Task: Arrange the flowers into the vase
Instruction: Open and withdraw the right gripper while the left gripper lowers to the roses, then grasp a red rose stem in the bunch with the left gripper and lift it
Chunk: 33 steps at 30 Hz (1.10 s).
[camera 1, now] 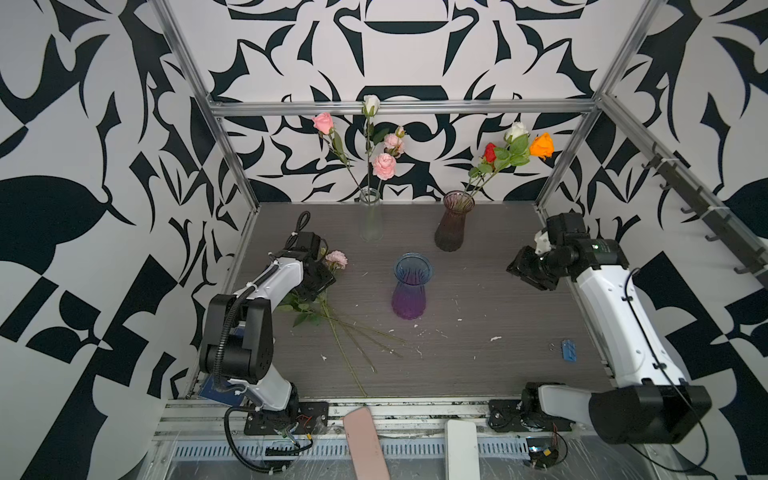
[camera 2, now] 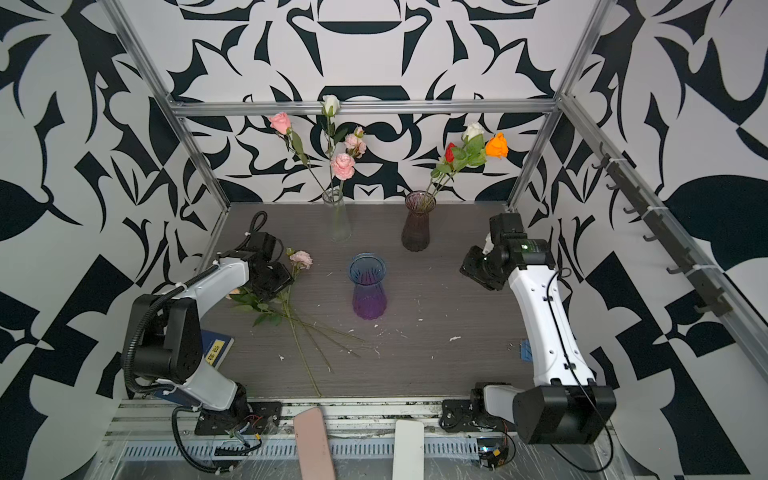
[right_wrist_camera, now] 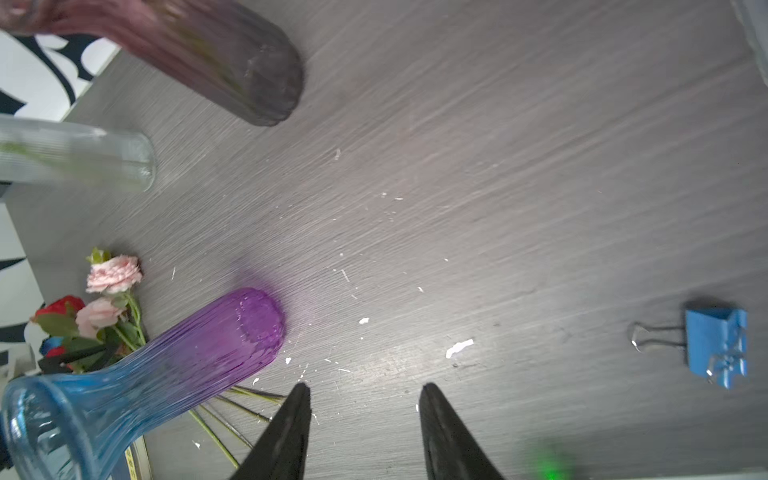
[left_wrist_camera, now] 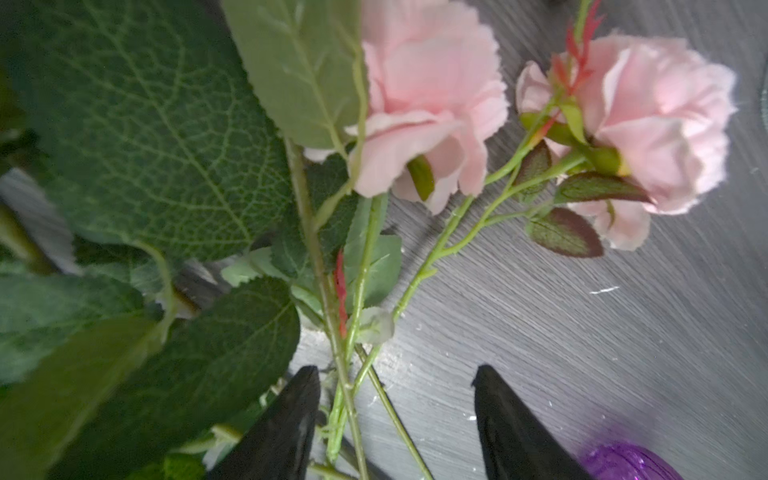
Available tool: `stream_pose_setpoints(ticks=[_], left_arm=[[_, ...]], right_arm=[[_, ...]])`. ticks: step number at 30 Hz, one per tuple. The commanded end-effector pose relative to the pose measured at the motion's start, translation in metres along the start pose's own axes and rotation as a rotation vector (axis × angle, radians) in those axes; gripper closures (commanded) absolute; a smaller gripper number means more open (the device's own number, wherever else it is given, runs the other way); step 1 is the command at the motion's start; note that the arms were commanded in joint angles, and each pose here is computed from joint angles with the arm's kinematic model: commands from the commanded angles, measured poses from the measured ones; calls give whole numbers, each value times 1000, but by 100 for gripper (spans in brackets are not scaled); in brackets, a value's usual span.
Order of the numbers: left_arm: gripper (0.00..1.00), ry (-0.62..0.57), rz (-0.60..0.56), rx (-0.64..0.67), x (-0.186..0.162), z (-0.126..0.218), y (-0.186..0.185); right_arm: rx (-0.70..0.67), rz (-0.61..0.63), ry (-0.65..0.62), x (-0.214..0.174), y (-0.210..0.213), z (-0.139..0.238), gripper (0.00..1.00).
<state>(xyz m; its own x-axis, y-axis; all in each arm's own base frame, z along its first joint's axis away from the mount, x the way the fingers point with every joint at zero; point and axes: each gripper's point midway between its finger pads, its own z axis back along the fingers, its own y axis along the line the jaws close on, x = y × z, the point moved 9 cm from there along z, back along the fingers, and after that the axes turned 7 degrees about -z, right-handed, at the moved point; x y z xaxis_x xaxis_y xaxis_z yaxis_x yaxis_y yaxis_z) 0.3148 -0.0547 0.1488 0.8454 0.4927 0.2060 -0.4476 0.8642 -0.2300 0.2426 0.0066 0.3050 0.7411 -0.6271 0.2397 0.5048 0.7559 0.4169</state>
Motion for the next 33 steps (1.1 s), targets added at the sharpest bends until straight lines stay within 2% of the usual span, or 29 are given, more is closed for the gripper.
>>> stream_pose_setpoints(ticks=[1,9,33], left_arm=[[37,36,18,23,0,-4,5],[67,61,67,17,0,-13,8],[71,98,124,87,-15,-16,25]], right_arm=[[48,-47,17,-1,-3,-5,53],[122,-52,62,-5,-3,-8,57],[172,-94,96,-11,-6,-18,57]])
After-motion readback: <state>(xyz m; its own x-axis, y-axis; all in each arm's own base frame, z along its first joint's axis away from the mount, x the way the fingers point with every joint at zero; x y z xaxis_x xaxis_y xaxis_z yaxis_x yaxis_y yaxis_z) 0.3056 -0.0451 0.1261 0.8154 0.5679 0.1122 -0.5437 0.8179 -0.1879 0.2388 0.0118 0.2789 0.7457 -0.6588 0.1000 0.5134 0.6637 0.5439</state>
